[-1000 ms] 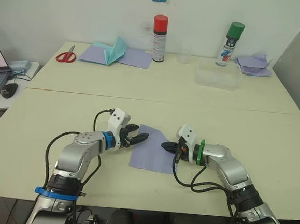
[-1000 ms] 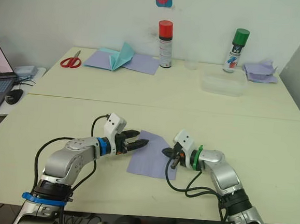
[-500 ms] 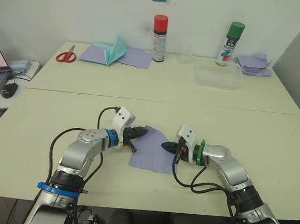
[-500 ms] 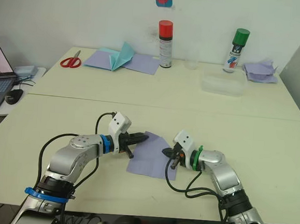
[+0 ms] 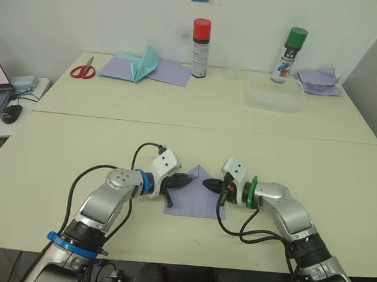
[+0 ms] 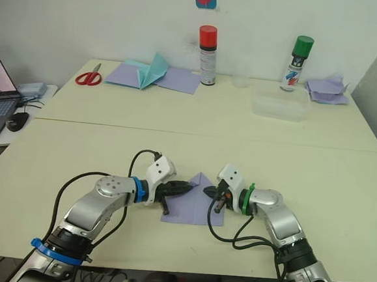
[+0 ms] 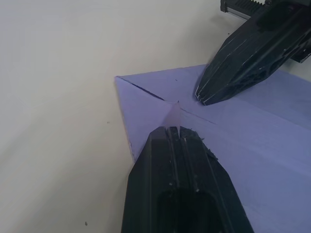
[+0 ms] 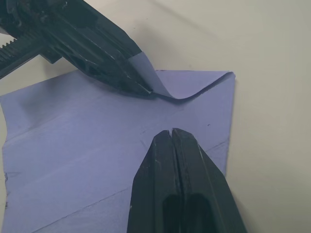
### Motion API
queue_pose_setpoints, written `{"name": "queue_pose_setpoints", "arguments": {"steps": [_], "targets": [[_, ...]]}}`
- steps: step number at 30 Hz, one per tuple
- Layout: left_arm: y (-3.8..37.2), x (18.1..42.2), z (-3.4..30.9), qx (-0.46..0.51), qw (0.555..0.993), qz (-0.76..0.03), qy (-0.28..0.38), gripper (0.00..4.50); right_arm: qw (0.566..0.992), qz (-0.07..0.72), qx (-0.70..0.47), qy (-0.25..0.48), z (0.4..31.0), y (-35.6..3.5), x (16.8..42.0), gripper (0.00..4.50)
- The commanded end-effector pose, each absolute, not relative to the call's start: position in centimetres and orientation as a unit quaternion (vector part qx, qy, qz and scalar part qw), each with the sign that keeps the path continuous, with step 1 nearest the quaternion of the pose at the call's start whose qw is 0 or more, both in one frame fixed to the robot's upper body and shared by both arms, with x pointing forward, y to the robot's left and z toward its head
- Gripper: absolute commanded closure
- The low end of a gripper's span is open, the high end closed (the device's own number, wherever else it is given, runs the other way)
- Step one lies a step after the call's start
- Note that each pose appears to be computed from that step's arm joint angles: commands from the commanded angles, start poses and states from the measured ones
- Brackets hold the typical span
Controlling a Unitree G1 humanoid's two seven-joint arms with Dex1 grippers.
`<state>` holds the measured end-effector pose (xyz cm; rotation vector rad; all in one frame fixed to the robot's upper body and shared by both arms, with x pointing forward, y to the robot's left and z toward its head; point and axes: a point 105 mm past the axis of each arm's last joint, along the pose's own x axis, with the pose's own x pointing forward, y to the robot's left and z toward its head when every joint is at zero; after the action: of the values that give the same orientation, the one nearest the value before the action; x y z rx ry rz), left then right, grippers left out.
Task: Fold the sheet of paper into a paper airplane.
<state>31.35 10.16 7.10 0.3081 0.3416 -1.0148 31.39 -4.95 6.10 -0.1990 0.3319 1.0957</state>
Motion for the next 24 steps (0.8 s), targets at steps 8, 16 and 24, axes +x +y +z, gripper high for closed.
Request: {"name": "queue_pose_setpoints", "arguments": {"steps": [8, 16, 24], "targets": [[9.7, 31.7, 6.1, 0.19, 0.832, -0.493, 0.173, 4.45, 0.838, 0.518, -0.058, 0.158, 6.8, -4.7, 31.4, 4.5], [9.9, 31.7, 6.0, 0.193, 0.829, -0.496, 0.173, 4.45, 0.869, 0.475, 0.007, 0.138, 8.8, -3.9, 34.2, 4.5], [10.0, 31.8, 6.0, 0.196, 0.828, -0.495, 0.173, 4.45, 0.856, 0.489, -0.037, 0.162, 7.0, -2.5, 35.0, 4.5]]}}
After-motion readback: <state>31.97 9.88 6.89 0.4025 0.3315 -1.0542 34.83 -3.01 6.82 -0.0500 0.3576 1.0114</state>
